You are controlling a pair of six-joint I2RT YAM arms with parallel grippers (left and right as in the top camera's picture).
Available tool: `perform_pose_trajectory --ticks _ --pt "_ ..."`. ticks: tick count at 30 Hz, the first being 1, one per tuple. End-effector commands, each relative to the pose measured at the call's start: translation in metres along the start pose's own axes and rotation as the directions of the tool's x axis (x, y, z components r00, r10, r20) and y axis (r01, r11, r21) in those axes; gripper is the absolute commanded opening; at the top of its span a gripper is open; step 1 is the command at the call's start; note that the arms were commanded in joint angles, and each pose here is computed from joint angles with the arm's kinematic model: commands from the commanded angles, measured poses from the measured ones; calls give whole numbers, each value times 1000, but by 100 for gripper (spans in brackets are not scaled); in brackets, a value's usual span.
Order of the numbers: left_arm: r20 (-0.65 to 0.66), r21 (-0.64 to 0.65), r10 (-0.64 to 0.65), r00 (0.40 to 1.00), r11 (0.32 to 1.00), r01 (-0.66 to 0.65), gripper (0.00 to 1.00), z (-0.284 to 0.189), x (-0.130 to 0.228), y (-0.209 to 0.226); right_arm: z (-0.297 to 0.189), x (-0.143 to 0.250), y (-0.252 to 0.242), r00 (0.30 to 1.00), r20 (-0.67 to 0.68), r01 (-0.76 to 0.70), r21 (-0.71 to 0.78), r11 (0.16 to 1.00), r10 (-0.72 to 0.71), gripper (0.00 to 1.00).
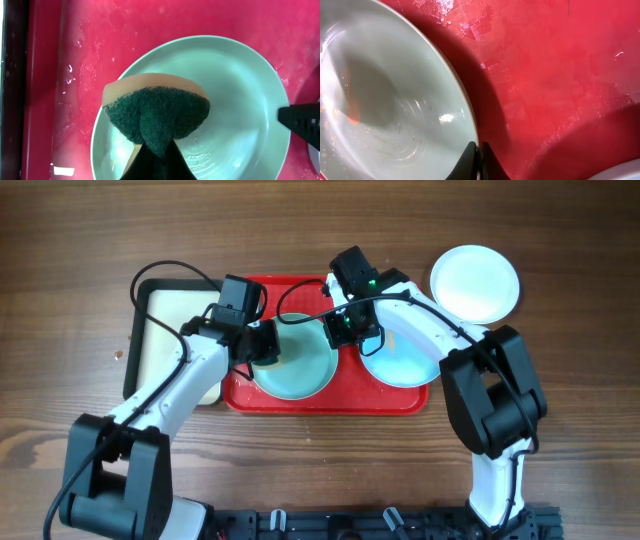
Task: Clean dirty plates on tray and stack at the side
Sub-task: 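Scrub the light-blue plate with the sponge while the right gripper holds it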
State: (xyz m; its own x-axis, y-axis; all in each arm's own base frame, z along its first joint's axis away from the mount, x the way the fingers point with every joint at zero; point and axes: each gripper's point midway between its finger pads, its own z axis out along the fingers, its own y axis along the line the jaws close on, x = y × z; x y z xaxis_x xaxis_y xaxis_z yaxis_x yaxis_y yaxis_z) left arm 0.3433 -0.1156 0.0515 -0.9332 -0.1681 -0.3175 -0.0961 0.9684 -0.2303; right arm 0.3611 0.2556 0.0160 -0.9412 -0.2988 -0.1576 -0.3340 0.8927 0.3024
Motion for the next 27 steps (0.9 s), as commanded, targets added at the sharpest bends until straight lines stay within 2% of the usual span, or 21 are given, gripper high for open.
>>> perform_pose_trajectory --ticks 1,7,14,22,27 --pt "-36 -23 -2 999 1000 1 4 13 9 2 -1 2 3 1000 0 2 -9 1000 -2 4" --pt "-62 -102 -27 998 995 21 4 28 16 16 -1 2 3 1000 0 2 -9 1000 -2 5" --pt "-131 -118 -37 991 993 21 4 45 35 14 -1 2 3 1000 0 2 -9 1000 -2 4" --pt "-249 -37 -32 968 999 23 4 61 61 -2 -1 1 3 1000 1 3 -10 1000 -3 4" --pt "-309 114 -24 951 992 62 4 57 69 -30 -1 1 3 1000 3 3 -10 1000 -3 4"
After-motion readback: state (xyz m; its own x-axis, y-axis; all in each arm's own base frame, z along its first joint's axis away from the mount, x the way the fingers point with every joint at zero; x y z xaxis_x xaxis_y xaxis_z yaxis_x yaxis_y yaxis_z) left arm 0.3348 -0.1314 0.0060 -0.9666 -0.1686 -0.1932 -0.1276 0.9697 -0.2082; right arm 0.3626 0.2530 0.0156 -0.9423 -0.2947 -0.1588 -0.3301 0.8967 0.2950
